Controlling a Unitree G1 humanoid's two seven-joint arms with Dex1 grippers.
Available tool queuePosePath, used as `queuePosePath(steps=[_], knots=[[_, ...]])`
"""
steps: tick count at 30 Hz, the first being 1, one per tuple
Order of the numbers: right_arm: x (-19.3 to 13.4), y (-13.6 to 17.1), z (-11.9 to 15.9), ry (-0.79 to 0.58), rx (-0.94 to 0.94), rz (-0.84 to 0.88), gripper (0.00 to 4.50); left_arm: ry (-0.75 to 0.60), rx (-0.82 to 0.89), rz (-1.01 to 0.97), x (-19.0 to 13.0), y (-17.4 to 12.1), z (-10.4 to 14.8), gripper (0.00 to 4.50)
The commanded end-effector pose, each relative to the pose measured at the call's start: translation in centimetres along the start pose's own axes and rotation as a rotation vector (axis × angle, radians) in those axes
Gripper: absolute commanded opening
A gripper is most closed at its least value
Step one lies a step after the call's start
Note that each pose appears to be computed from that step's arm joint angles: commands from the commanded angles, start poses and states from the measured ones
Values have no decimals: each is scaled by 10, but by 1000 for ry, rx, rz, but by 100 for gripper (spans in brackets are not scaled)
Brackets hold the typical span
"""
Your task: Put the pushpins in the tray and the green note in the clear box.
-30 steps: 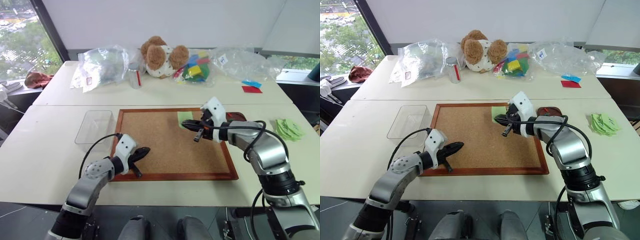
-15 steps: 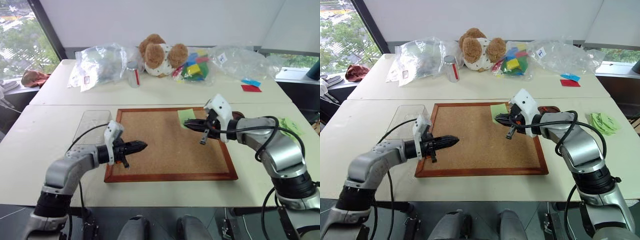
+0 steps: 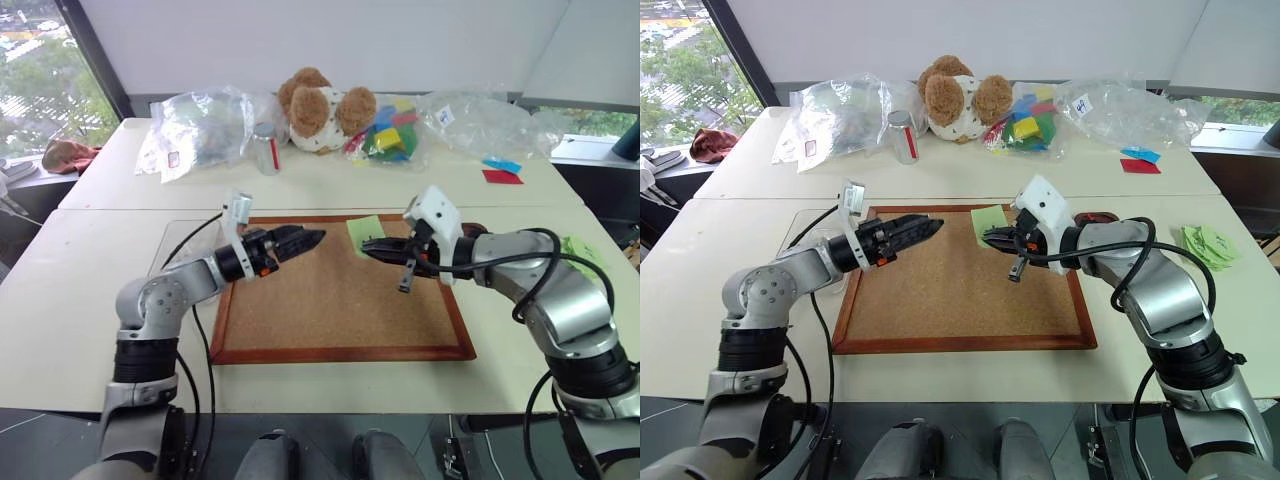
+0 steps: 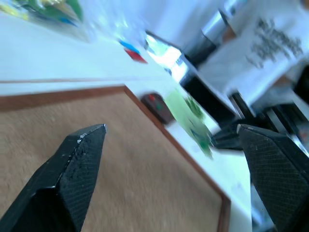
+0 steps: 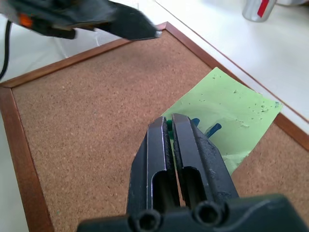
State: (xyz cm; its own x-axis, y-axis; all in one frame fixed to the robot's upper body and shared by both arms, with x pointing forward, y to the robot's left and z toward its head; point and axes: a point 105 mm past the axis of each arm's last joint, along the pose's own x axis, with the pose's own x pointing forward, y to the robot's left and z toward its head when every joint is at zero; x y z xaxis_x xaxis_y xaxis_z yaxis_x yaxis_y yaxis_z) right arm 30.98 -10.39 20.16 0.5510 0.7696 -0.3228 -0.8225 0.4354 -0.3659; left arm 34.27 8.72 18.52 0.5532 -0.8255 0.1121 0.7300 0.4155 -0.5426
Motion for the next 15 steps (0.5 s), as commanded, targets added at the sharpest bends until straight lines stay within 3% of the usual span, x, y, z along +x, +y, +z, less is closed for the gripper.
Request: queuePosePath(steps=[1, 15], knots=[[0, 7, 21, -47, -76, 24, 0, -59, -83, -26, 8, -8, 5, 447], [12, 21, 34, -84, -135, 115, 0, -112, -370, -57, 40, -30, -9, 447]])
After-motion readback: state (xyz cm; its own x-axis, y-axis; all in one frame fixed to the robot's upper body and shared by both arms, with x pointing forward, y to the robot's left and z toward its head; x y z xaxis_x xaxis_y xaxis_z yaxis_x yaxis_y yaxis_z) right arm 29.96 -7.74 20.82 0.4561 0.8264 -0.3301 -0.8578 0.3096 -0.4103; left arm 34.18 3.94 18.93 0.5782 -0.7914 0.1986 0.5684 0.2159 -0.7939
